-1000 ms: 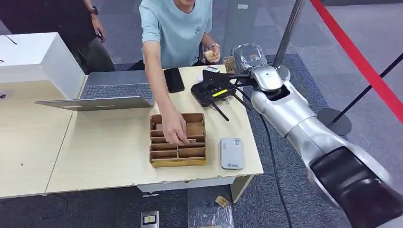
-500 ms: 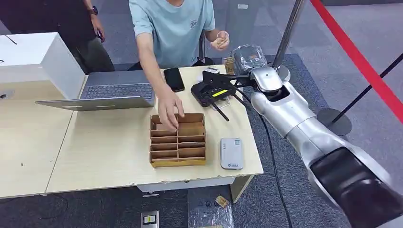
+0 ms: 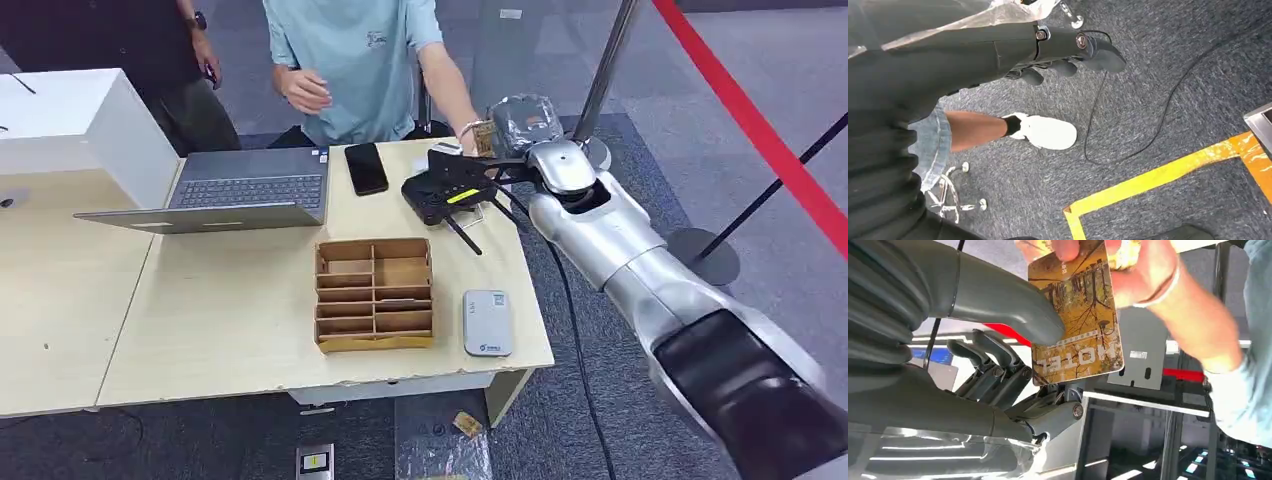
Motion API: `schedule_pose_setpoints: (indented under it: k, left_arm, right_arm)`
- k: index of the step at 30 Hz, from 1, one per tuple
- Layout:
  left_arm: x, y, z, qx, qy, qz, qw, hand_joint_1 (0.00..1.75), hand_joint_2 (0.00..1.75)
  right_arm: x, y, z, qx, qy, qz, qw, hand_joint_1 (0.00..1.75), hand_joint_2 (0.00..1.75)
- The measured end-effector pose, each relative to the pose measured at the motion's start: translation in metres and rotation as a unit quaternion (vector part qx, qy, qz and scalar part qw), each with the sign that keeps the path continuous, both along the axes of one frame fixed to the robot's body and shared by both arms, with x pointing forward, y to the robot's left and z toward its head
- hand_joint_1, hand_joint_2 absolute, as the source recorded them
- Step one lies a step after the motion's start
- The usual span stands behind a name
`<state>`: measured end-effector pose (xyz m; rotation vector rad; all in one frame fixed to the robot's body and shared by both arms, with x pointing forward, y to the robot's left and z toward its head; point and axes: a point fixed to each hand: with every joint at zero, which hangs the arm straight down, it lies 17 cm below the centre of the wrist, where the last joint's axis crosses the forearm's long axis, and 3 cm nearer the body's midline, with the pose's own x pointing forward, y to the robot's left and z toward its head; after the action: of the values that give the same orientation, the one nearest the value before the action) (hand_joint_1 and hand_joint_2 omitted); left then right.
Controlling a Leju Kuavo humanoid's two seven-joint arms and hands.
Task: Pass the card to the sensor for recognition and then transmit it.
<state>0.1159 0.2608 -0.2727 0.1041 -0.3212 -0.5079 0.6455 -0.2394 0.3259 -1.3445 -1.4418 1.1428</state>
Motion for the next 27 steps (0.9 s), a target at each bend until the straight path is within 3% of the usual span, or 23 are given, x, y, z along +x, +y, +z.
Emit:
schedule_pose_setpoints:
  k: [5,6,7,15,27]
  left_arm:
    - [0.000,-0.001,0.000,0.000,-0.001,-0.003,1.000,0.00,1.75]
    - [0.000,-0.001,0.000,0.000,-0.001,-0.003,1.000,0.00,1.75]
    - [0.000,-0.001,0.000,0.000,-0.001,-0.003,1.000,0.00,1.75]
    - [0.000,-0.005,0.000,-0.003,0.000,-0.005,1.000,0.00,1.75]
    - [-0.002,-0.007,0.000,-0.004,0.005,-0.001,1.000,0.00,1.75]
  right_arm:
    - [0.000,0.001,-0.001,-0.004,0.001,0.001,1.000,1.75,1.75]
    - [0.000,0.001,0.000,-0.005,0.000,0.001,1.000,1.38,1.75]
    - [0.000,0.001,0.000,-0.005,0.000,0.001,1.000,0.00,1.75]
    - [-0.002,0.002,0.008,0.027,-0.023,0.007,0.999,0.00,1.75]
    - [-0.020,0.042,0.015,0.091,-0.032,0.053,0.994,0.00,1.75]
